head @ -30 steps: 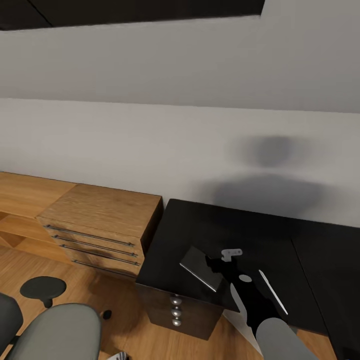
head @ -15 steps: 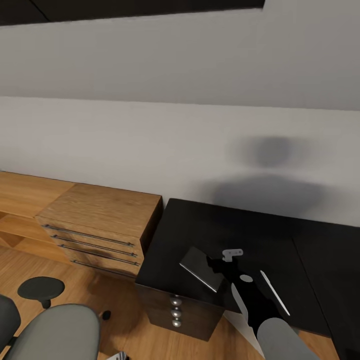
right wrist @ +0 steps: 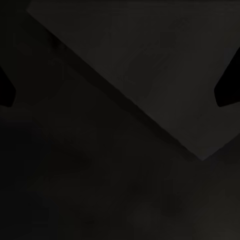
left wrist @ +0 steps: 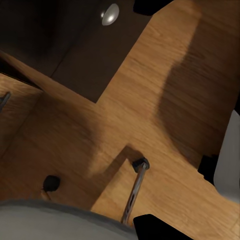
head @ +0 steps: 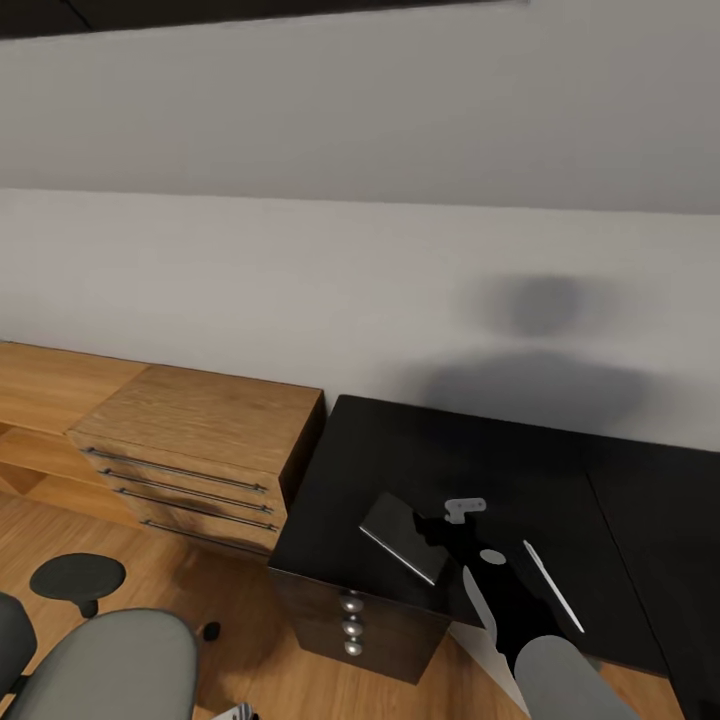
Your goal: In the bedroom, organize the workspace by keeping the computer under the desk, ensuring the monitor is on the desk, placing the keyboard on the desk next to the monitor, placing the mouse on the desk next to the keyboard, moving the folder from the swivel chair onto the desk next to the mouse, stacking the notebook on top of the folder with the pen on top of the notebook, and positioning the swivel chair next to the desk.
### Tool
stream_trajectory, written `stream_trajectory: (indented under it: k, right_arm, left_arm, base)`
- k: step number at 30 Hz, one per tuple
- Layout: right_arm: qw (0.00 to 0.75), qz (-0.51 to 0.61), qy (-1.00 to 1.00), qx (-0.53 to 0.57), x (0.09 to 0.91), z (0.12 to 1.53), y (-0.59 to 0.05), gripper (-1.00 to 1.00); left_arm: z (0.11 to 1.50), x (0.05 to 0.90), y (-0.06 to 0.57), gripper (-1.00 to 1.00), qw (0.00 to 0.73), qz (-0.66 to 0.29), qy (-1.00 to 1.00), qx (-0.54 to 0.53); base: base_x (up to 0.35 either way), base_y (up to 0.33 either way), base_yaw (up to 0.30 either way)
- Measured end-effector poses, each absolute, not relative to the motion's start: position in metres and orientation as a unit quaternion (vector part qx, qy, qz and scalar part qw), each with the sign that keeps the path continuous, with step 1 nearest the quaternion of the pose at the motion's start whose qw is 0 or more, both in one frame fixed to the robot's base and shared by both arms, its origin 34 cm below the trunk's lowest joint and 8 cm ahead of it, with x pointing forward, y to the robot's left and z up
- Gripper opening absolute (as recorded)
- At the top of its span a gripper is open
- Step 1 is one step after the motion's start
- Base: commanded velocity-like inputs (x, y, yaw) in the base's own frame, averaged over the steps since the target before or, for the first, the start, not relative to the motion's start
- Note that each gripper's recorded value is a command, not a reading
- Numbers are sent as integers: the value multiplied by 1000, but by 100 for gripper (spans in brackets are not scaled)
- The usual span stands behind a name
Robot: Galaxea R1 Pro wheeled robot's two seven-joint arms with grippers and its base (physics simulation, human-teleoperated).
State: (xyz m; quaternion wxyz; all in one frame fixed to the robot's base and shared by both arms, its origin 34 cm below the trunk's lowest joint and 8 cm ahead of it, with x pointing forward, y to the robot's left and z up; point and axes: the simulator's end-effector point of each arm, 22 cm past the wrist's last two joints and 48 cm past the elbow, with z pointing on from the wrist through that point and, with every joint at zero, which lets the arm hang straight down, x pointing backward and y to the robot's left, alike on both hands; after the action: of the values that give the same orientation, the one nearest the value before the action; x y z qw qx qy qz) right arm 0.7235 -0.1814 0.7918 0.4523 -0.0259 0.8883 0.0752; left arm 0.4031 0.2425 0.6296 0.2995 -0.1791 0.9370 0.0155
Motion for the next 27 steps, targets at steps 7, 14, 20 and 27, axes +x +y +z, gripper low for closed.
stream_trajectory:
  k: [7,14,20,27]
  right_arm:
    - [452,75,888,-26,726,785,-181,100]
    - [453,75,888,-27,728,778,-181,100]
    - [453,75,888,-27,729,772,-181,100]
    - [453,75,888,-27,731,764,-181,100]
  left_arm:
    - [623,405,242,100,300,16,937,-179]
    - [616,407,242,100,300,15,937,-179]
    - [609,409,242,100,300,15,937,-179]
    - [602,411,242,100,300,15,937,-179]
  base:
    - [0,0,0]
    - [0,0,0]
    - [0,0,0]
    - [0,0,0]
